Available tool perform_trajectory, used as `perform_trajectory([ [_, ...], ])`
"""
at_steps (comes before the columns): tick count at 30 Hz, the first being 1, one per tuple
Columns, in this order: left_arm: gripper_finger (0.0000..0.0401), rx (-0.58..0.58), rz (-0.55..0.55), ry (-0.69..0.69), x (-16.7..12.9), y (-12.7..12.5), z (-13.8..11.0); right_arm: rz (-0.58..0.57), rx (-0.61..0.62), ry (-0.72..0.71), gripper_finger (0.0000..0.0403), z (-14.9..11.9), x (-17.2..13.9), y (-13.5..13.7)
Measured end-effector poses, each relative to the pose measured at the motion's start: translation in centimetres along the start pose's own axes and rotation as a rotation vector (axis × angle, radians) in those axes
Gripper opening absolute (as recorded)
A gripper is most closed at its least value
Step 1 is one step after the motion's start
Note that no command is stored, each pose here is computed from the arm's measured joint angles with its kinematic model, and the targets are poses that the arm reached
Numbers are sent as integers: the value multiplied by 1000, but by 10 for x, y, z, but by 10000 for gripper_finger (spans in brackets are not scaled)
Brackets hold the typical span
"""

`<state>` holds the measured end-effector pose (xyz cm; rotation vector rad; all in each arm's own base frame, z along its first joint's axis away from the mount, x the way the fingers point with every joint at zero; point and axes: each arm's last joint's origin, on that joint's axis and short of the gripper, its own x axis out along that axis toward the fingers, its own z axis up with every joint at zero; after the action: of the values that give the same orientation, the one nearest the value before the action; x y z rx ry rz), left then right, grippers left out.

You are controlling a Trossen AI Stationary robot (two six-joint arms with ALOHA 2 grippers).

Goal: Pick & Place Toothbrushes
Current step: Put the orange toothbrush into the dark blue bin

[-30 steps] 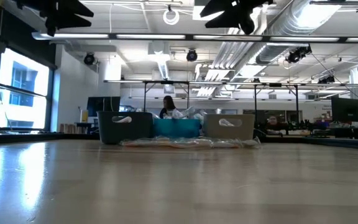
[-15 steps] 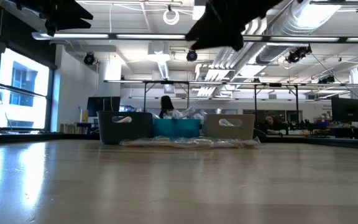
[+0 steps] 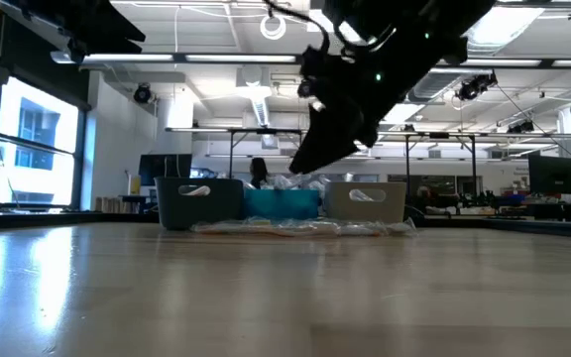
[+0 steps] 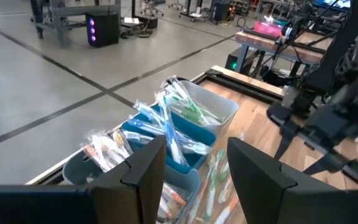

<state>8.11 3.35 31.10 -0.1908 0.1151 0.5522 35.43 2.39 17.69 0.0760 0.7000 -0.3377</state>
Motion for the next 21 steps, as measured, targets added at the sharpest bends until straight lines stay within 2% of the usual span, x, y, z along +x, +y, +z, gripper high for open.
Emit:
perform_trajectory([
  [9,167,-1,0,-1,0,0,0,-44,-7,93,188,-20,29,-5],
  [14,167,-4,0,-1,0,0,0,-128,-7,104,188,-25,37,-13],
  [21,167,-24,-1,-1,0,0,0,-102,-2,183,188,-32,43,-22],
])
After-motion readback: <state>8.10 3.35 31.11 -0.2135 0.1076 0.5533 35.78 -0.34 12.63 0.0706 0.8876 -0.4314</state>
